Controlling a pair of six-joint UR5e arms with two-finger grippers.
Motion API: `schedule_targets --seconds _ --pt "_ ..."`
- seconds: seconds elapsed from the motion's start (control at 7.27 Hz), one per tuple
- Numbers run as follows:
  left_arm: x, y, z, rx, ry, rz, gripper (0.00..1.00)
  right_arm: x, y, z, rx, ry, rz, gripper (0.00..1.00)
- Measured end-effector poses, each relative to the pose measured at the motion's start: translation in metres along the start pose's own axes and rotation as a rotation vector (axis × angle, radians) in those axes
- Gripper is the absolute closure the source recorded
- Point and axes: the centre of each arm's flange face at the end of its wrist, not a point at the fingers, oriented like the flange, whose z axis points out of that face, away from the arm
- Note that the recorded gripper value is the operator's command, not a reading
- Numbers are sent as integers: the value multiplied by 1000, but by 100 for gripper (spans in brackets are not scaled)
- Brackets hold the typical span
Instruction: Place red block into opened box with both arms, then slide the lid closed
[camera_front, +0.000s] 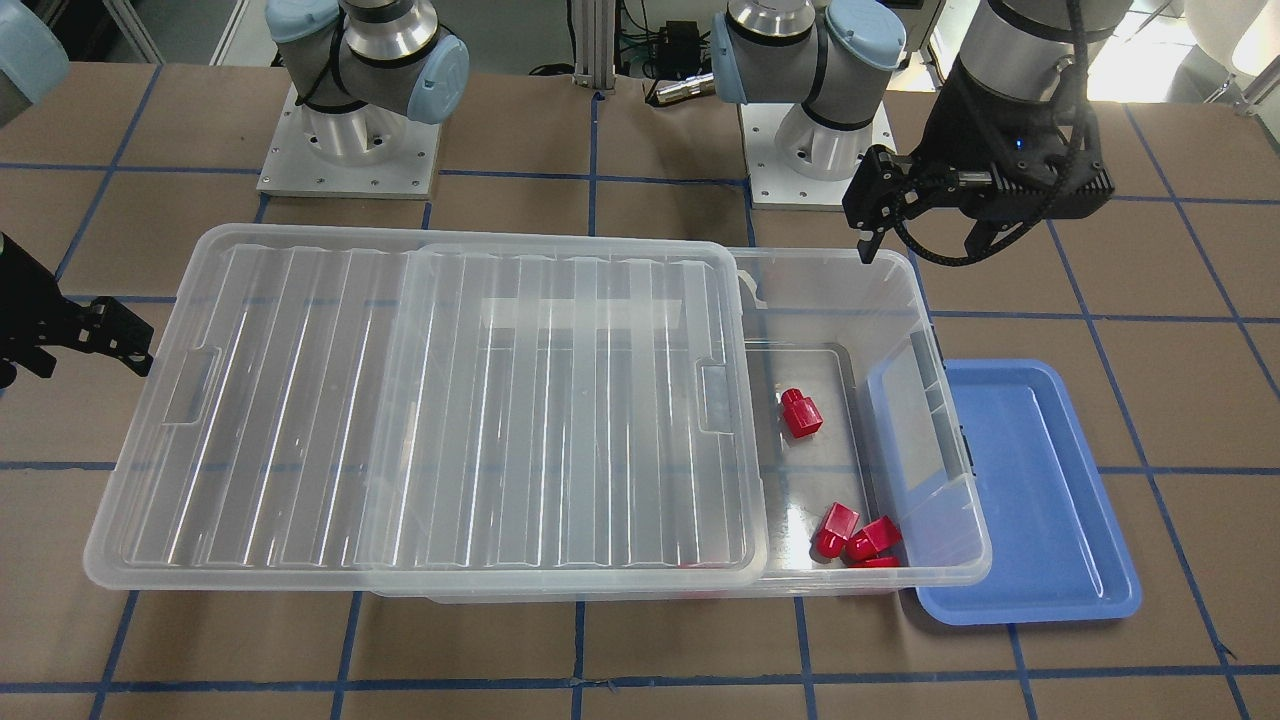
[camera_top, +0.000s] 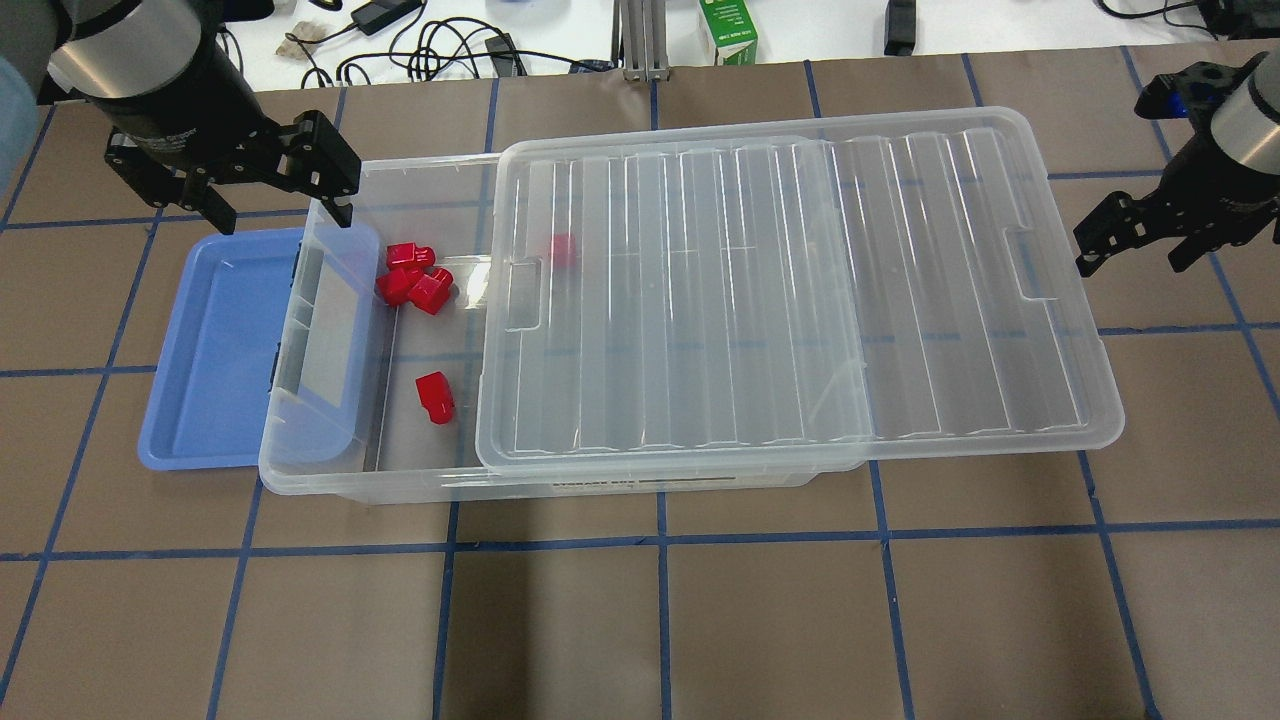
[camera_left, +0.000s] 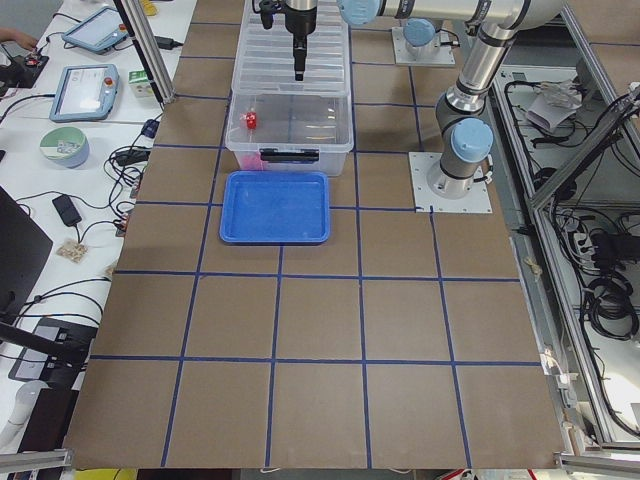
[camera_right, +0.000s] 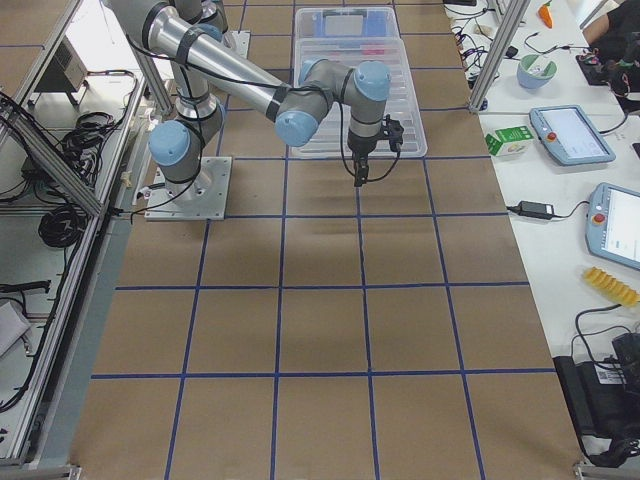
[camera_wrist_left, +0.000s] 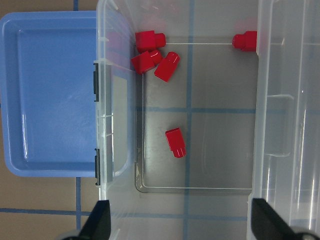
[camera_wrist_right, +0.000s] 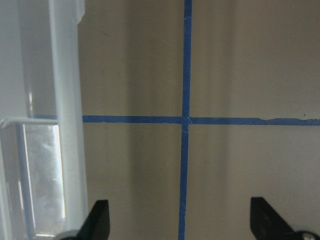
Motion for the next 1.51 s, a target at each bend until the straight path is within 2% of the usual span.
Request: schedule_targets --seconds 0.41,0.83,1.24,1.51 --pt "0 1 0 0 0 1 0 -21 3 11 -15 -24 0 0" --pt "0 1 0 0 0 2 0 -86 -2 13 -22 -23 16 0" --pt "0 1 0 1 0 2 0 -169 -3 14 -4 -15 45 0" --pt "0 1 0 -1 -1 2 0 -191 -2 13 2 -13 60 0"
